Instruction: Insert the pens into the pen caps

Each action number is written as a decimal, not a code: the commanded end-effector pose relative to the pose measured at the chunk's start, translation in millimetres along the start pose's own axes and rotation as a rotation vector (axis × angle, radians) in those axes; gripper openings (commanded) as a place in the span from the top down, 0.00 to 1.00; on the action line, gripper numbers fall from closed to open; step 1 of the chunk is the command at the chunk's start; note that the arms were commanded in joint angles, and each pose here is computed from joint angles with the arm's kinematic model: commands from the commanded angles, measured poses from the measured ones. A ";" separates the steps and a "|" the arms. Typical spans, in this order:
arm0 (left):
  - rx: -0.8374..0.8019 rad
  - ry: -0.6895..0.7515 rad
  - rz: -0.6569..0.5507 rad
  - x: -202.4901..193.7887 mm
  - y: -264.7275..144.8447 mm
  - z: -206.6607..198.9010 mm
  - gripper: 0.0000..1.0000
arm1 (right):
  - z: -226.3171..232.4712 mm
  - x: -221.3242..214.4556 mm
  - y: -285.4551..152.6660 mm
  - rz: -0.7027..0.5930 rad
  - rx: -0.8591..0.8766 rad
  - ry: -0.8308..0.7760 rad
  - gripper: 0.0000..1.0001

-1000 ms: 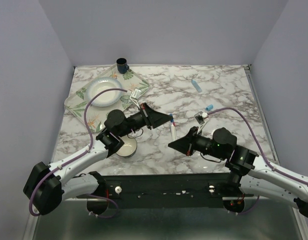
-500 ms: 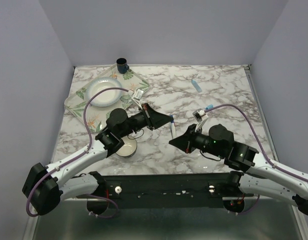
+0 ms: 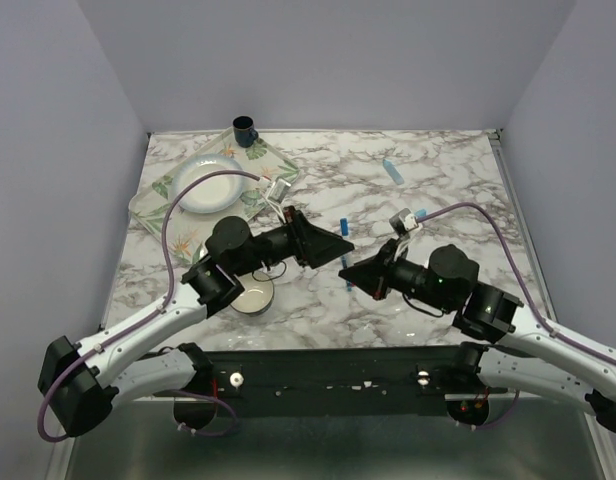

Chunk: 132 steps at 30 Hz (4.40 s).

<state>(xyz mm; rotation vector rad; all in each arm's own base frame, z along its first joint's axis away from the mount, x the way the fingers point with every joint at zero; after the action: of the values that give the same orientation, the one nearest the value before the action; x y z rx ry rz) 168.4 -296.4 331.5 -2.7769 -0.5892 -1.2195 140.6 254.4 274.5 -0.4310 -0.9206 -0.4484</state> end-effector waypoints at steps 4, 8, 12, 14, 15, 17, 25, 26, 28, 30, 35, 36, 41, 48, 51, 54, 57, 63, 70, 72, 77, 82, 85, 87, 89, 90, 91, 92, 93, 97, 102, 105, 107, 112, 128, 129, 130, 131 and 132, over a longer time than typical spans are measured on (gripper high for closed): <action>-0.101 0.180 -0.053 29.9 -6.9 -37.1 0.23 | 35.4 11.4 -12.4 -0.022 0.216 -0.010 0.99; -0.102 0.231 0.022 33.5 -0.9 -43.0 0.23 | 43.8 9.5 -18.0 -0.015 0.279 -0.012 0.99; -0.165 0.238 0.059 32.5 3.6 -51.9 0.24 | 53.2 10.7 -23.3 -0.017 0.338 0.002 0.99; -0.178 0.237 0.046 34.5 4.4 -54.5 0.27 | 55.6 11.6 -25.5 -0.021 0.353 0.013 0.99; -0.179 0.240 0.038 35.8 3.9 -54.8 0.28 | 55.7 10.7 -25.9 -0.021 0.357 0.017 0.99; -0.183 0.247 0.023 37.5 1.9 -56.7 0.31 | 56.1 11.5 -28.4 -0.029 0.359 0.027 0.99; -0.174 0.252 0.003 40.5 -2.0 -57.4 0.35 | 56.0 9.7 -32.3 -0.032 0.368 0.036 0.99; -0.176 0.250 0.001 41.4 -2.1 -58.5 0.33 | 56.4 9.0 -32.5 -0.029 0.371 0.037 0.99; -0.185 0.246 0.005 41.2 -1.0 -59.9 0.33 | 56.4 7.8 -32.1 -0.025 0.374 0.038 0.99; -0.207 0.253 -0.001 42.5 -1.6 -63.5 0.33 | 57.1 8.1 -32.1 -0.024 0.378 0.039 0.99; -0.253 0.258 0.001 41.8 -2.0 -69.4 0.35 | 54.8 2.9 -29.8 -0.009 0.373 0.053 0.99; -0.258 0.256 0.005 41.0 -2.0 -69.7 0.35 | 54.3 1.6 -29.2 -0.008 0.375 0.055 0.99; -0.247 0.261 0.007 39.6 -1.0 -65.3 0.47 | 53.8 -0.1 -27.4 -0.008 0.377 0.069 0.99; -0.238 0.259 -0.013 41.6 -3.6 -61.8 0.55 | 55.4 1.8 -28.1 -0.012 0.381 0.071 0.99; -0.228 0.252 -0.002 39.4 -3.2 -57.8 0.54 | 55.4 2.1 -28.7 -0.014 0.383 0.072 0.99; -0.230 0.247 0.009 38.1 -2.9 -56.8 0.53 | 55.0 1.3 -28.4 -0.012 0.382 0.075 0.99; -0.239 0.246 0.012 37.8 -2.5 -57.2 0.55 | 55.1 1.6 -28.3 -0.015 0.383 0.078 0.99; -0.257 0.245 0.027 35.5 -2.1 -58.3 0.65 | 54.9 2.2 -28.6 -0.020 0.381 0.081 0.99; -0.296 0.232 0.046 29.8 -2.7 -59.9 1.00 | 57.1 4.8 -29.2 -0.029 0.390 0.085 0.99; -0.324 0.202 0.040 27.9 -4.8 -62.9 1.00 | 56.7 10.2 -30.2 -0.058 0.379 0.106 0.99; -0.318 0.085 0.076 21.1 -1.1 -58.4 1.00 | 60.2 37.2 -33.2 -0.153 0.348 0.071 0.99; -0.275 -0.033 0.096 14.8 3.7 -49.8 1.00 | 64.5 63.4 -29.3 -0.194 0.293 -0.001 0.99; -0.251 -0.018 0.091 9.0 2.0 -42.1 1.00 | 62.3 71.0 -25.1 -0.207 0.252 -0.008 0.99; -0.231 -0.020 0.112 3.1 0.6 -36.4 1.00 | 59.9 80.0 -24.4 -0.228 0.212 -0.010 0.99; -0.244 -0.015 0.128 -2.5 -1.4 -34.8 1.00 | 63.1 90.4 -26.8 -0.250 0.204 -0.025 0.99; -0.251 -0.012 0.130 -4.3 -2.1 -34.2 1.00 | 64.3 93.6 -27.7 -0.258 0.203 -0.027 0.99; -0.259 -0.007 0.135 -6.5 -3.2 -34.4 1.00 | 66.4 97.3 -29.3 -0.267 0.208 -0.032 0.99; -0.272 0.007 0.136 -9.0 -5.4 -34.3 1.00 | 68.9 101.5 -30.8 -0.278 0.215 -0.037 0.99; -0.282 0.016 0.146 -11.3 -7.2 -34.9 1.00 | 75.8 109.3 -35.0 -0.293 0.237 -0.042 0.99; -0.336 -0.005 0.146 -15.0 -13.2 -41.3 1.00 | 87.6 125.8 -39.0 -0.321 0.262 -0.059 0.99; -0.452 -0.031 0.114 -12.1 -20.5 -63.0 1.00 | 107.9 143.9 -44.4 -0.365 0.348 -0.056 0.99; -0.479 -0.037 0.111 -10.7 -22.8 -73.1 1.00 | 117.7 152.2 -45.0 -0.379 0.389 -0.046 0.99; -0.482 -0.042 0.121 -12.8 -22.9 -77.0 1.00 | 122.9 158.5 -45.1 -0.387 0.399 -0.045 0.99; -0.405 -0.065 0.169 -25.1 -20.3 -66.7 1.00 | 121.4 168.2 -42.8 -0.414 0.365 -0.082 0.99; -0.345 -0.057 0.237 -53.0 -18.6 -60.2 1.00 | 141.0 212.7 -55.4 -0.514 0.356 -0.200 0.99; -0.343 -0.062 0.244 -54.8 -17.2 -59.8 1.00 | 142.8 215.0 -55.0 -0.518 0.361 -0.201 0.99; -0.341 -0.067 0.256 -57.3 -16.7 -59.5 1.00 | 145.0 217.0 -55.6 -0.522 0.367 -0.205 0.99; -0.349 -0.067 0.263 -59.8 -16.1 -60.9 1.00 | 147.2 218.6 -56.8 -0.523 0.375 -0.204 0.99; -0.349 -0.066 0.266 -62.7 -16.6 -60.2 1.00 | 152.8 223.7 -61.9 -0.534 0.397 -0.210 0.99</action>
<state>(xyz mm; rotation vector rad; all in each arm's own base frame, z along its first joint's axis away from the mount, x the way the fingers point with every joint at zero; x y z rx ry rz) 140.3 -274.1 442.0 -2.9750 -0.9359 -1.6309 108.8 268.0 381.1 -0.2925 -1.1159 -0.1955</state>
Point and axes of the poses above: each gripper's point midway between its finger pads, its own y axis out along the fingers, its own z axis along the line the jaws close on, x = y × z, the point moved 3 cm from there along -y, back along the fingers, and after that the axes turned 6 degrees about y, right-handed, at the moved point
